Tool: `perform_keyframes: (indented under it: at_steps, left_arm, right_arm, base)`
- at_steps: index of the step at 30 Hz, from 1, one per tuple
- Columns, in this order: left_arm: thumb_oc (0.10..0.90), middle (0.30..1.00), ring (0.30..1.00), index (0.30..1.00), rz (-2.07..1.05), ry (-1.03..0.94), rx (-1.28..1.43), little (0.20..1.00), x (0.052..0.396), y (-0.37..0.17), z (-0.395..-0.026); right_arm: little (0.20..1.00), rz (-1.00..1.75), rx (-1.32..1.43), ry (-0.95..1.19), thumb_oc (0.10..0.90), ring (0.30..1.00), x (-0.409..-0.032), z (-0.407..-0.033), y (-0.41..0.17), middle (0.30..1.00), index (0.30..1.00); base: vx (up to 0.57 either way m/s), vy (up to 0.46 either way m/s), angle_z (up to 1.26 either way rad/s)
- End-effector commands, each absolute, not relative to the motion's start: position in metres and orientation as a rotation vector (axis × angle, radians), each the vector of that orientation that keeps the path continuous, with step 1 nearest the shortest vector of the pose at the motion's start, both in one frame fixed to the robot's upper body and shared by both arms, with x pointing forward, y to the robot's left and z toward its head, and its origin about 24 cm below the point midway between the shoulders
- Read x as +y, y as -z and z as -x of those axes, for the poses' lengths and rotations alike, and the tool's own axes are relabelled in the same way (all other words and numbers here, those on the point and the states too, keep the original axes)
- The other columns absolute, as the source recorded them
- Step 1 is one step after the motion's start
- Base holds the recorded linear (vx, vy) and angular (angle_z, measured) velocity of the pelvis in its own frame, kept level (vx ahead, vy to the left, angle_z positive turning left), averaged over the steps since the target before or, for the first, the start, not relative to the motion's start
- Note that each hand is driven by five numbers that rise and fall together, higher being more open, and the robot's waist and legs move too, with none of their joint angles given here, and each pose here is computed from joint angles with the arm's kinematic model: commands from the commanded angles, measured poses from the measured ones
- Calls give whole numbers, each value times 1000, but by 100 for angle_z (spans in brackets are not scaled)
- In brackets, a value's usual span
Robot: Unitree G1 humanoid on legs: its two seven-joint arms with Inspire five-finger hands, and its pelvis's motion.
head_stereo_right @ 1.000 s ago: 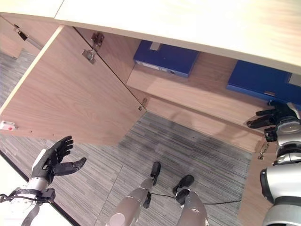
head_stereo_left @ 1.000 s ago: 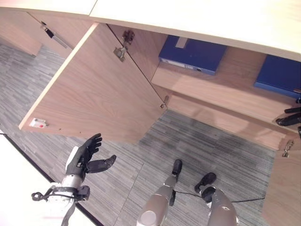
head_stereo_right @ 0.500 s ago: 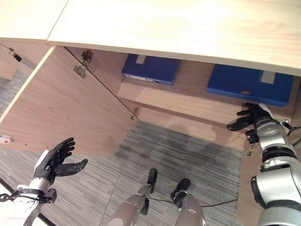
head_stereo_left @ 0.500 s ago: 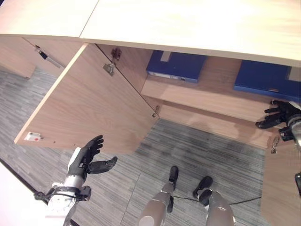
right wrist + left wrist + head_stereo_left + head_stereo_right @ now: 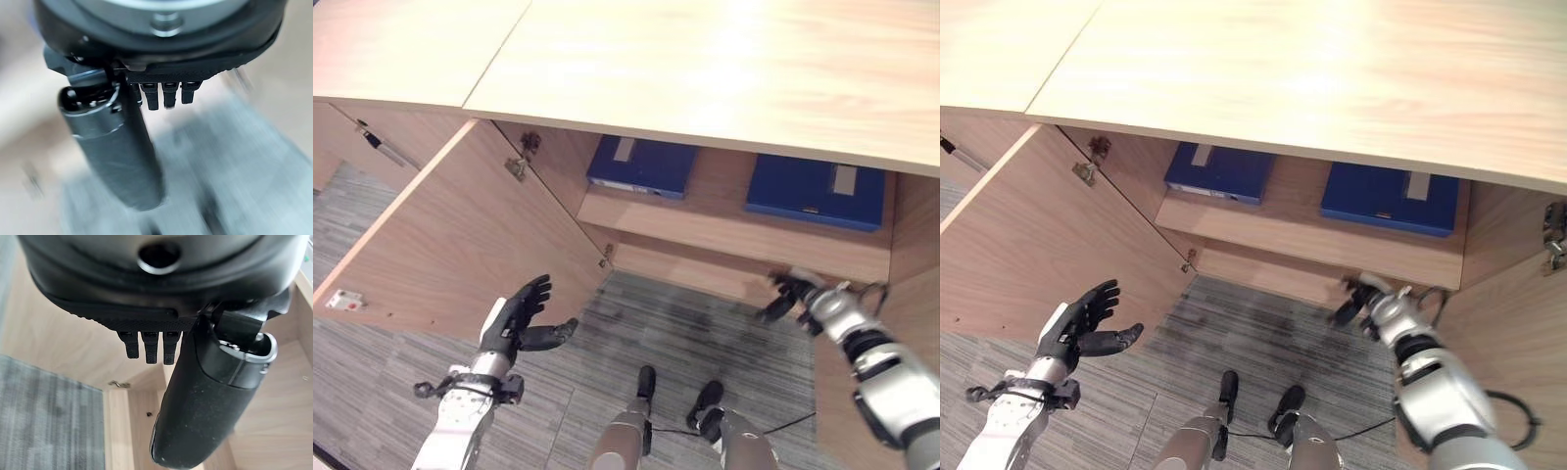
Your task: Put the empty folder in the office cabinet
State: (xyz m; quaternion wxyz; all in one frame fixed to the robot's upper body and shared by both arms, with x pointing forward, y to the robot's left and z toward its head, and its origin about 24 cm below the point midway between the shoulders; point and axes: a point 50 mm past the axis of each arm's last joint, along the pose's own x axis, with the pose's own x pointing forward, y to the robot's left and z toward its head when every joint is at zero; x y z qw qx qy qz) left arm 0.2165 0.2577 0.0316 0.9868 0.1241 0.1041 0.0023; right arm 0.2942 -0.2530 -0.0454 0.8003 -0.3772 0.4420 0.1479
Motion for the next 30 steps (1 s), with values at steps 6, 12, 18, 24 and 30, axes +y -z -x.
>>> perform_keyframes:
  at_steps: [6, 12, 18, 24, 30]
  left_arm:
    - [800, 900, 900, 900, -326, -143, 69, 900, 290, -71, -213]
    - [800, 900, 900, 900, -297, -219, 62, 900, 286, -60, -219]
    - [800, 900, 900, 900, -259, -229, 169, 900, 274, -27, -224]
    - [800, 900, 900, 900, -213, -212, 368, 900, 268, 18, -216]
    - [800, 900, 900, 900, -119, -195, 657, 900, 253, 80, -183]
  right_arm:
    - [900, 661, 1019, -450, 800, 900, -209, -246, 97, 900, 900]
    - [900, 329, 880, 128, 800, 900, -247, -222, 102, 900, 900]
    - [900, -120, 1105, 497, 800, 900, -252, -112, 151, 900, 900]
    - [900, -254, 1178, 704, 800, 900, -267, -64, 158, 900, 900]
    - [900, -221, 1187, 804, 800, 900, -288, -44, 153, 900, 900]
  base:
    - [8, 162, -49]
    - [26, 233, -55]
    - [28, 154, -46]
    - [-7, 64, -53]
    - [4, 58, -61]
